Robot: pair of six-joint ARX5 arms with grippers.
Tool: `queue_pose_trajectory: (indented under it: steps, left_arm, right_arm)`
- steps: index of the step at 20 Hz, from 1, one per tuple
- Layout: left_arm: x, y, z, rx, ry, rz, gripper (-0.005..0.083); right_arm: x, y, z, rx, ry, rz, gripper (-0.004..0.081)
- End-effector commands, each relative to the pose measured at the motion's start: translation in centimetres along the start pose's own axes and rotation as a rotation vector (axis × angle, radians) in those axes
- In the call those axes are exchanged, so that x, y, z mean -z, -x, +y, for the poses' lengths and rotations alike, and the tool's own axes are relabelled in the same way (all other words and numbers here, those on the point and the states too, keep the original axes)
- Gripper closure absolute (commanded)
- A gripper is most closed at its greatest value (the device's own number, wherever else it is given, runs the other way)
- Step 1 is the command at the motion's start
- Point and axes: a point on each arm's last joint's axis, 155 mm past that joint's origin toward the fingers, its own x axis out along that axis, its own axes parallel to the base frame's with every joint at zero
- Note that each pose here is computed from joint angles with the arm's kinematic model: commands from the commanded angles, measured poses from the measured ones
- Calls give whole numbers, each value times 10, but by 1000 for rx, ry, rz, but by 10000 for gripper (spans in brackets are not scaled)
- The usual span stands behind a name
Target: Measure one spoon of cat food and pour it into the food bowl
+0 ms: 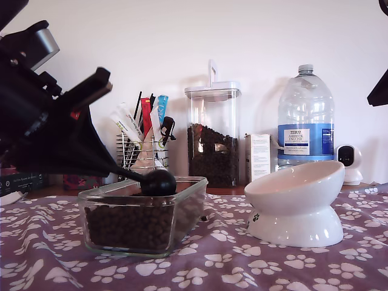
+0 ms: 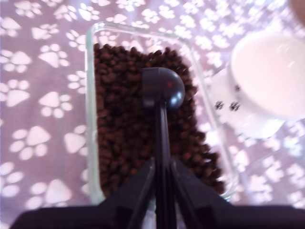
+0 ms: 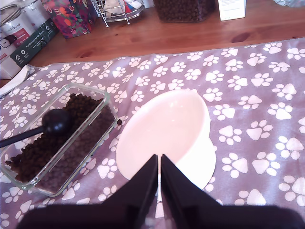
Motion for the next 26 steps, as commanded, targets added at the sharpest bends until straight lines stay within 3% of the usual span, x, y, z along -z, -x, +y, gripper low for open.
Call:
queue_pose_trajectory:
  steps: [1, 8, 18, 22, 26]
  left_arm:
    - [-5, -1, -9, 63, 64, 1, 793]
    - [-14, 4, 1, 131, 216, 25, 794]
    - [-10, -11, 1, 239, 291, 73, 795]
    - [-1, -15, 5, 256, 322, 115, 795]
    - [22, -21, 21, 202, 388, 195, 795]
  right_arm:
    - [11, -3, -2, 2, -3, 22, 780]
    - [9, -4, -2, 1, -2, 16, 780]
    - [7, -4, -1, -1, -1, 9, 780]
    - [7, -4, -1, -1, -1, 9, 780]
    - [7, -4, -1, -1, -1, 9, 780]
